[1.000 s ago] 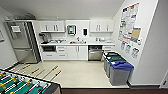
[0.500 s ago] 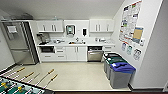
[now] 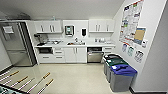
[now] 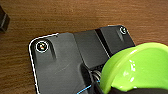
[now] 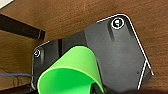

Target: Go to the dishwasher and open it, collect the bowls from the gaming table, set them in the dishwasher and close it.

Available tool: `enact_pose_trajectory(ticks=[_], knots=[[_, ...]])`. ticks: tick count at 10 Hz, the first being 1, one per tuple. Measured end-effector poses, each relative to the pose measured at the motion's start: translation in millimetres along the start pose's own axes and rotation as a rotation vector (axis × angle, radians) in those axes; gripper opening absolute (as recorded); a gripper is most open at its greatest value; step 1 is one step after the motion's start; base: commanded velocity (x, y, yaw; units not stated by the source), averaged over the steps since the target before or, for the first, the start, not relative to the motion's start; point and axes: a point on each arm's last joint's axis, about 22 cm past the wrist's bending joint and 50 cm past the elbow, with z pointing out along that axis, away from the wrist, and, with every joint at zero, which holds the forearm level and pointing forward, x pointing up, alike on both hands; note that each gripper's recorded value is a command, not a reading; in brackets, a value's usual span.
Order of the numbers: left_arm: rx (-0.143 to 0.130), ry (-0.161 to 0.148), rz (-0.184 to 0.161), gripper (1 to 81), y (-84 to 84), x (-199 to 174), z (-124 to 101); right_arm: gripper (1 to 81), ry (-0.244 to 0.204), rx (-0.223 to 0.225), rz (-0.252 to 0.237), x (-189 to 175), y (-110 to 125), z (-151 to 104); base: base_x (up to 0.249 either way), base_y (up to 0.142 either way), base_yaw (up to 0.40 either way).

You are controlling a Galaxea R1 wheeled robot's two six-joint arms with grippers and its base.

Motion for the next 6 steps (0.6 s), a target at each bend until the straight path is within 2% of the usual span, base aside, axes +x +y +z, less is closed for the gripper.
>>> enact_pose_trajectory(ticks=[3, 6], knots=[[-0.007, 0.0, -0.002, 1.0, 4.0, -1.6, 1.0, 1.0, -0.002, -0.011, -0.001, -0.4, 8.0, -2.5, 0.191, 0.0, 0.0], [0.006, -0.001, 0.0, 1.0, -4.4, -0.6, -1.8, 1.0, -0.002, 0.0, 0.0, -0.5, -1.2, 0.5, 0.19, 0.0, 0.0]])
